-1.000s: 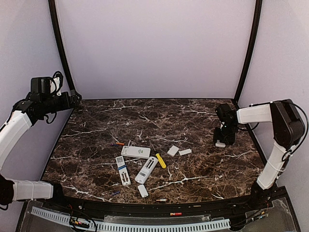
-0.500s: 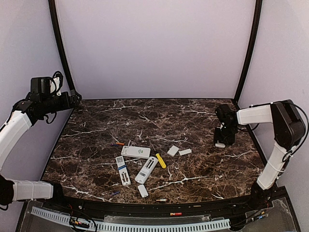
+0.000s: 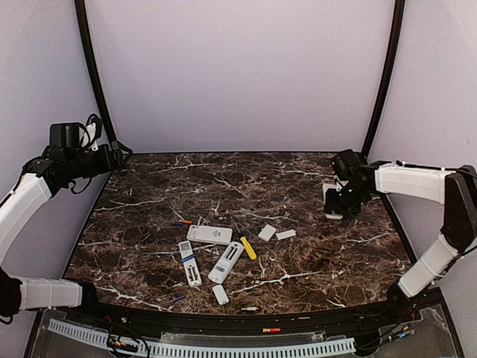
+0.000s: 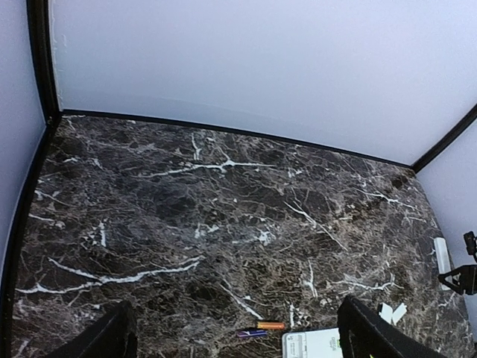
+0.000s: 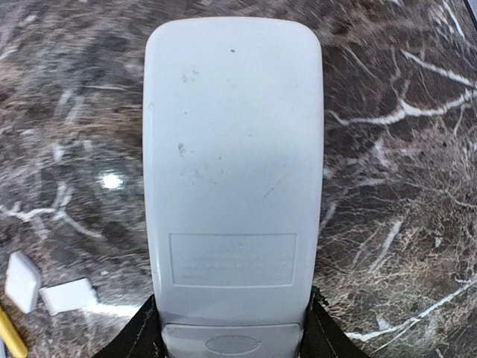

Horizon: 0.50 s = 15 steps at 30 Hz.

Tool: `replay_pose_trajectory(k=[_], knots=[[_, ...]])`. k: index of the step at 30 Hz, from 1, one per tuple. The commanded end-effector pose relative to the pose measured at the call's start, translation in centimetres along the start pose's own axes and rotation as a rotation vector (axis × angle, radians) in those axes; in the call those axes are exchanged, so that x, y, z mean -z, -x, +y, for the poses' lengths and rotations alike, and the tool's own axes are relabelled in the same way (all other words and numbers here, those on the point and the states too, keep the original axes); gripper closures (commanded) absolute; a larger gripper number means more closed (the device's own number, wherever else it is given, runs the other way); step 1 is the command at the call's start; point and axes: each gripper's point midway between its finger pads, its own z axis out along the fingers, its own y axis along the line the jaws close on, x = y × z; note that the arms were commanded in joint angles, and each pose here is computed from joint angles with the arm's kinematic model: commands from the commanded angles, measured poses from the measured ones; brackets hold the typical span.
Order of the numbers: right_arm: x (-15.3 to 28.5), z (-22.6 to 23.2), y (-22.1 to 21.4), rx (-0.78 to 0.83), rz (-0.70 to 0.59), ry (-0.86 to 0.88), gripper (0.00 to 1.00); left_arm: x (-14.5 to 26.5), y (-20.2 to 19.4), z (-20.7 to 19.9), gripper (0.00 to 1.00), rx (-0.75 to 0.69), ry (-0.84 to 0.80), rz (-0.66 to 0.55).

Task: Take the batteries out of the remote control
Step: Pick up the remote control from the center of the board, then pass from the right arm to the left

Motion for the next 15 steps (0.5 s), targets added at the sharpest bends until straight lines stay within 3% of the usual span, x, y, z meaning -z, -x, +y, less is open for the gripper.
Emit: replay_pose_trajectory(k=[1, 10, 15], knots=[[5.0, 5.0, 1.7, 0.135, -0.119, 0.188, 0.66, -0.2, -1.6, -3.1, 0.09, 0.095, -0.163, 0.055], [12.7, 16.5, -1.6, 0.429, -0.235, 0.546, 0.66, -0.7, -6.9, -12.3, 0.09, 0.191, -0.429, 0.240], [14.4, 21.3, -3.8, 0.556, -0.250, 0.658, 0.66, -1.0, -8.2, -14.9, 0.09, 0.212, -0.494, 0.294]])
